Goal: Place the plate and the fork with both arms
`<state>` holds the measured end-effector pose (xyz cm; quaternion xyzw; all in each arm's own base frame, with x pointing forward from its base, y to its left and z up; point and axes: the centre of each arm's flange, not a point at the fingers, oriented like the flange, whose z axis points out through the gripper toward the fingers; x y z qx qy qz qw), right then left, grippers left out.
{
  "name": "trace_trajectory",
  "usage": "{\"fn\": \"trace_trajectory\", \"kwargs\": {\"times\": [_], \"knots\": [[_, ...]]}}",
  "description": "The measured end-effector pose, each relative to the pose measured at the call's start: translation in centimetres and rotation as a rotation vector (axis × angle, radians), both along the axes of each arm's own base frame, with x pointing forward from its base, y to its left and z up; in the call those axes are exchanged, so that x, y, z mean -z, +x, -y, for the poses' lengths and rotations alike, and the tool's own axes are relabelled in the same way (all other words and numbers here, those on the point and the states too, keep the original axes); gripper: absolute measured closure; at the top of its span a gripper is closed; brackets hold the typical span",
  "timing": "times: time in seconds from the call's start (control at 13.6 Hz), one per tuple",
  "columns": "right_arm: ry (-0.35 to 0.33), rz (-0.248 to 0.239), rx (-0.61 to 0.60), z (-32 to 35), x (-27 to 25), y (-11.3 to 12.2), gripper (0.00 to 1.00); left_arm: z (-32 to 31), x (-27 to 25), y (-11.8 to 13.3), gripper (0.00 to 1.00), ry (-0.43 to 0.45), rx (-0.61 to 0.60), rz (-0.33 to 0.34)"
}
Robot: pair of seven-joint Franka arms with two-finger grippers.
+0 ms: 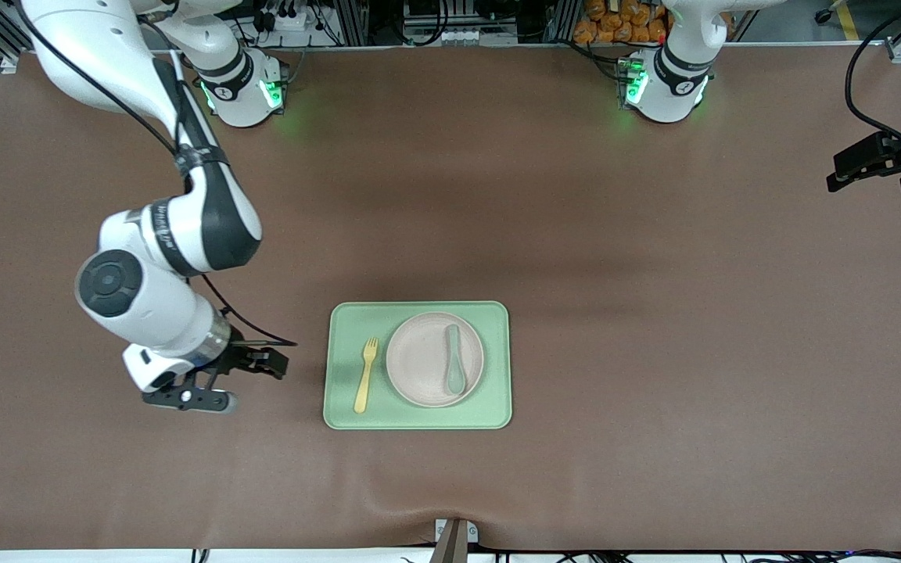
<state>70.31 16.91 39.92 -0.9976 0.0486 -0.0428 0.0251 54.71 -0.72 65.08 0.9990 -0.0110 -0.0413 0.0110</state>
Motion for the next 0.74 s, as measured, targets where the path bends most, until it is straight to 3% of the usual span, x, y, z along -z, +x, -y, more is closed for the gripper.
{"fn": "trace_trajectory", "kwargs": {"times": [0.22, 0.74], "knots": [[0.014, -0.040, -0.019, 3.8, -3.3, -0.7, 0.00, 1.1, 0.0, 0.0, 0.00, 0.001, 0.021, 0.000], [0.010, -0.028, -0.036, 6.8, -13.0, -4.4, 0.00, 1.4, 0.0, 0.0, 0.00, 0.013, 0.028, 0.002]]}}
